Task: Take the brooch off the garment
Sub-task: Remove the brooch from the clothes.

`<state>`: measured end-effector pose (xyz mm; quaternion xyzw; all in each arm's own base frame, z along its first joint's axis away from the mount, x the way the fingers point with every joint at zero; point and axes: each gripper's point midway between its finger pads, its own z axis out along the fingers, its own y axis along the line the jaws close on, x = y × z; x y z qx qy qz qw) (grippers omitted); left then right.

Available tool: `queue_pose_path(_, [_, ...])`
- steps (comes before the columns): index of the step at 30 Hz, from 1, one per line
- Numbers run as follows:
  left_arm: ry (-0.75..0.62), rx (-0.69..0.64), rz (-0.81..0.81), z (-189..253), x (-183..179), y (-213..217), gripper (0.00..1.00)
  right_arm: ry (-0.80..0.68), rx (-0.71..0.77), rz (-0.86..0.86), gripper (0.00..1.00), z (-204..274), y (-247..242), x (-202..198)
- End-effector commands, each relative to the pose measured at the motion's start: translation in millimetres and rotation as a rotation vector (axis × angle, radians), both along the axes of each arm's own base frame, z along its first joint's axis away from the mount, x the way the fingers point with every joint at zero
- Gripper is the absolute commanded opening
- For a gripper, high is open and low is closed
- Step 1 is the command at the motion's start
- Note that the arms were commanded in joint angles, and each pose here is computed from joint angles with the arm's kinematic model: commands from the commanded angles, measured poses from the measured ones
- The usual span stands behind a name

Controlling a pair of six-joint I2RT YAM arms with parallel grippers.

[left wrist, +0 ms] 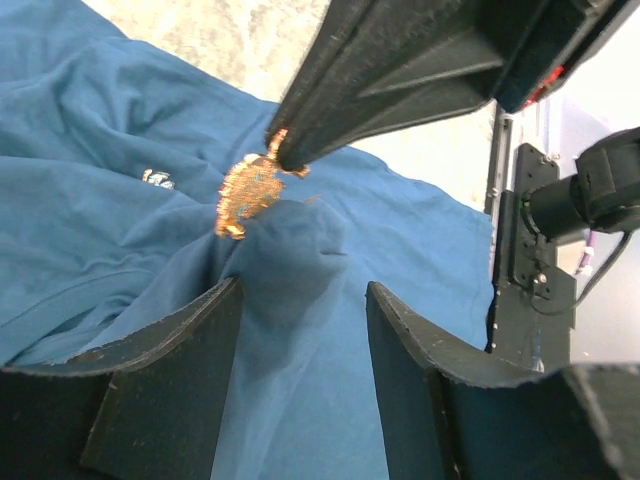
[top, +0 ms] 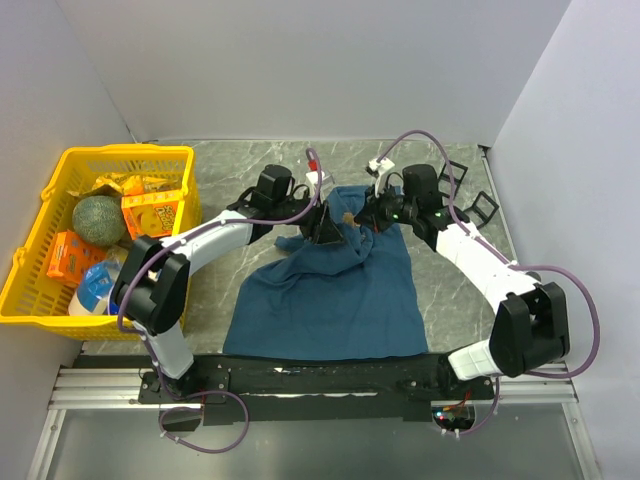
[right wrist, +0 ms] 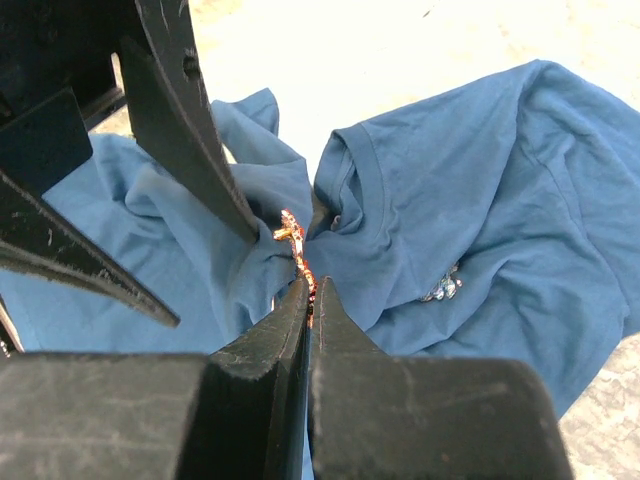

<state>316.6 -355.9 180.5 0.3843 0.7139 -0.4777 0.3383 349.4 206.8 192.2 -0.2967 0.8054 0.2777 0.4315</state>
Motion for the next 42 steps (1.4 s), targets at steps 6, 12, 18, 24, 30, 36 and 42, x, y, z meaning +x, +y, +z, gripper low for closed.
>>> queue_pose_path(6, [-0.127, -0.009, 0.048, 28, 12, 7, 0.60, -0.120, 0.035, 0.018, 0.00, 33, -1, -9])
queue_pose_path(12, [-0.109, -0.016, 0.010, 24, 6, 4, 0.60, -0.125, 0.044, 0.023, 0.00, 37, 1, -10])
queue_pose_path(18, [-0.093, -0.015, -0.009, 18, 3, 3, 0.56, -0.129, 0.050, 0.022, 0.00, 39, 1, -9])
queue_pose_path(24, [-0.074, -0.018, -0.069, 13, -9, -7, 0.15, -0.121, 0.062, 0.025, 0.00, 42, 4, -7])
queue_pose_path(30, [-0.067, -0.017, -0.099, 11, -15, -11, 0.01, -0.126, 0.066, 0.013, 0.00, 45, 6, -2])
queue_pose_path(36, [-0.065, -0.020, -0.106, 12, -15, -12, 0.01, -0.122, 0.060, -0.011, 0.00, 44, 13, 9])
queue_pose_path(42, [-0.074, -0.020, -0.104, 14, -15, -12, 0.01, -0.145, 0.061, -0.035, 0.00, 50, 14, 22])
